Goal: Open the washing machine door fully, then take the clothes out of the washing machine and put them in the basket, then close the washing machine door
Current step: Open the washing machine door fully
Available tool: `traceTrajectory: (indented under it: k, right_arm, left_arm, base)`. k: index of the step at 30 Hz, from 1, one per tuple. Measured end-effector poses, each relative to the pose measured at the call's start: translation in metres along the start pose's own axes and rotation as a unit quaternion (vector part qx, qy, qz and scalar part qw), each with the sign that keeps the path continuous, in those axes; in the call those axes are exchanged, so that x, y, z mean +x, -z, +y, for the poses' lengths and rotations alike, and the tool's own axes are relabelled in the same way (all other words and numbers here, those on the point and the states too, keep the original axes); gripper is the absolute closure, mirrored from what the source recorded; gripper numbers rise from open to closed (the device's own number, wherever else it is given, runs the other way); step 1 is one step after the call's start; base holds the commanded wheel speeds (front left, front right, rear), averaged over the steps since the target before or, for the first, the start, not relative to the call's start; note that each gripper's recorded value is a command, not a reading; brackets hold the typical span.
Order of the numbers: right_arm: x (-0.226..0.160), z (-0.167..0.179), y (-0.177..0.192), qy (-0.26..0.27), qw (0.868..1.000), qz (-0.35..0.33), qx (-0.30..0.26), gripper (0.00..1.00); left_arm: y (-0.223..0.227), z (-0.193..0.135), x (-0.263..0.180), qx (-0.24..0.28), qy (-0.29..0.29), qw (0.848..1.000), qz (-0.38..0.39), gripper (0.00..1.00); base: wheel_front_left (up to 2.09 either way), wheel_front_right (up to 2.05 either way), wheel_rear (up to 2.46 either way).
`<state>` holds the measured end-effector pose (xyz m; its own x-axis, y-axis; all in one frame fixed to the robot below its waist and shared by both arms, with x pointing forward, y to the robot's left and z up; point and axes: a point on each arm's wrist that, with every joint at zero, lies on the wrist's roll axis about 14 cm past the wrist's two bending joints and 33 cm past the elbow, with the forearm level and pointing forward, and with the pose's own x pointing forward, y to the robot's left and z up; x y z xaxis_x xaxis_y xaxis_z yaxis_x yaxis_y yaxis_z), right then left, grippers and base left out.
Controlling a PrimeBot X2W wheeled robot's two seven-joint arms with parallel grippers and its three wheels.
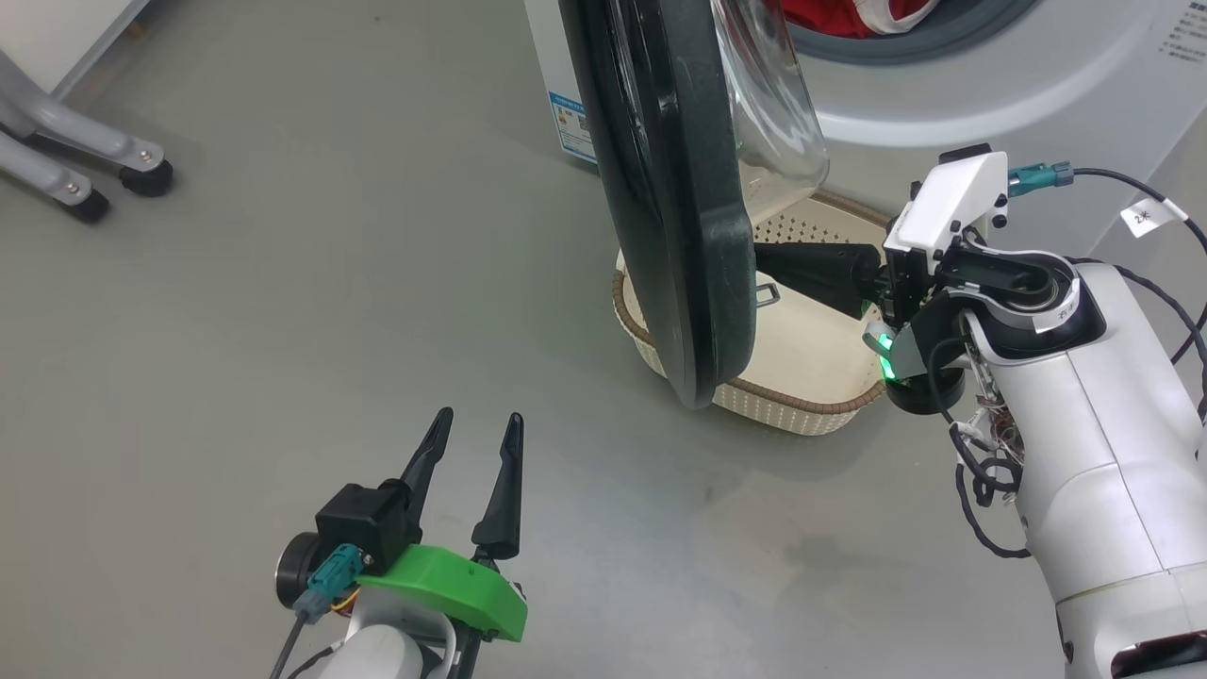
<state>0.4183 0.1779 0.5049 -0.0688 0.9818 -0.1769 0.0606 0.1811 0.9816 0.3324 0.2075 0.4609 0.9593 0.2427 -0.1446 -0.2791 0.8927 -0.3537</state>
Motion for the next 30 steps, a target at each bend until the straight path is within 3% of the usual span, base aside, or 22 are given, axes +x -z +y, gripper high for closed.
traceTrajectory:
  k: [21,30]
  right_arm:
    - [0.007,0.003,0.026,-0.019,0.999,0.032,-0.005,1.0]
    - [-0.016,0.008,0.005,0.004,0.994,-0.071,-0.078,1.0]
  left_arm:
    - [-0.004,0.004,-0.001,-0.002,-0.006,1.0,-0.007,0.0]
    - [-0.011,0.008,0.001,0.01,-0.009,1.0,-0.02,0.0]
  base:
    - [0.0,0.0,0.0]
    - [0.0,0.0,0.0]
